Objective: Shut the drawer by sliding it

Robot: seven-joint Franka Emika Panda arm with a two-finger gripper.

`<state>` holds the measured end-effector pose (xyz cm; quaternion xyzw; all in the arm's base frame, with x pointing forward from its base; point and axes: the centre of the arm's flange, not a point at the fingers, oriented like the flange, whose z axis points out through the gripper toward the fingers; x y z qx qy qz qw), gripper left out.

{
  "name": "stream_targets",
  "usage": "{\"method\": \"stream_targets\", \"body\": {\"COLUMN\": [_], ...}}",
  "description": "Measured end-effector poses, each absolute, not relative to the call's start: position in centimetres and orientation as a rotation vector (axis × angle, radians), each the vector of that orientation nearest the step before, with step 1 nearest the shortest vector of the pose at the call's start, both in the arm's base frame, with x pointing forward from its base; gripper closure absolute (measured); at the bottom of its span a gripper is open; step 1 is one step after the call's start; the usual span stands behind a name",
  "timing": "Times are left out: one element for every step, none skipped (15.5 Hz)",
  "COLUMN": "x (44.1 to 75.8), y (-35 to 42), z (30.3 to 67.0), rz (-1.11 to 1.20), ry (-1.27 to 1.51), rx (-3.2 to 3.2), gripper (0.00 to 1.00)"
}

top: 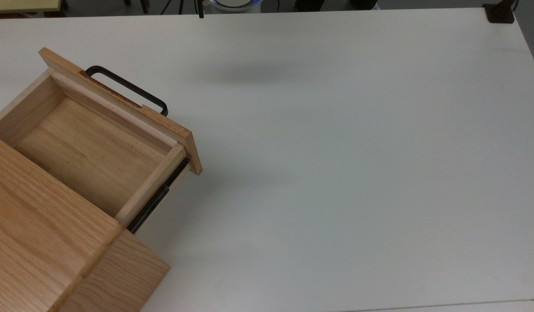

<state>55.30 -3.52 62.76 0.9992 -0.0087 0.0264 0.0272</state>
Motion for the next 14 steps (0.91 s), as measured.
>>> {"method": "stream_targets", "body": {"x": [55.3, 55.31, 55.34, 55.39, 55.43, 55.45, 55.46, 55.46, 55.46, 55.46, 55.46, 55.46, 55.46, 55.46], "y": [-3.46, -3.46, -3.47, -3.47, -3.48, -3.48, -3.48, -3.48, -3.48, -3.48, -3.48, -3.48, -3.48, -3.48], "z": [62.7, 62.67, 62.58, 62.48, 62.4, 62.35, 62.32, 62.32, 62.32, 62.31, 62.31, 62.31, 62.31, 62.31], "rz": [0.079, 0.078, 0.076, 0.073, 0.071, 0.069, 0.069, 0.068, 0.068, 0.068, 0.068, 0.068, 0.068, 0.068], "ry": [-0.024, -0.024, -0.024, -0.024, -0.023, -0.023, -0.023, -0.023, -0.023, -0.023, -0.023, -0.023, -0.022, -0.023], "rx": [3.086, 3.086, 3.086, 3.087, 3.087, 3.087, 3.087, 3.087, 3.087, 3.087, 3.087, 3.087, 3.087, 3.087], "gripper": [0.0, 0.0, 0.0, 0.0, 0.0, 0.0, 0.0, 0.0, 0.0, 0.0, 0.0, 0.0, 0.0, 0.0]}}
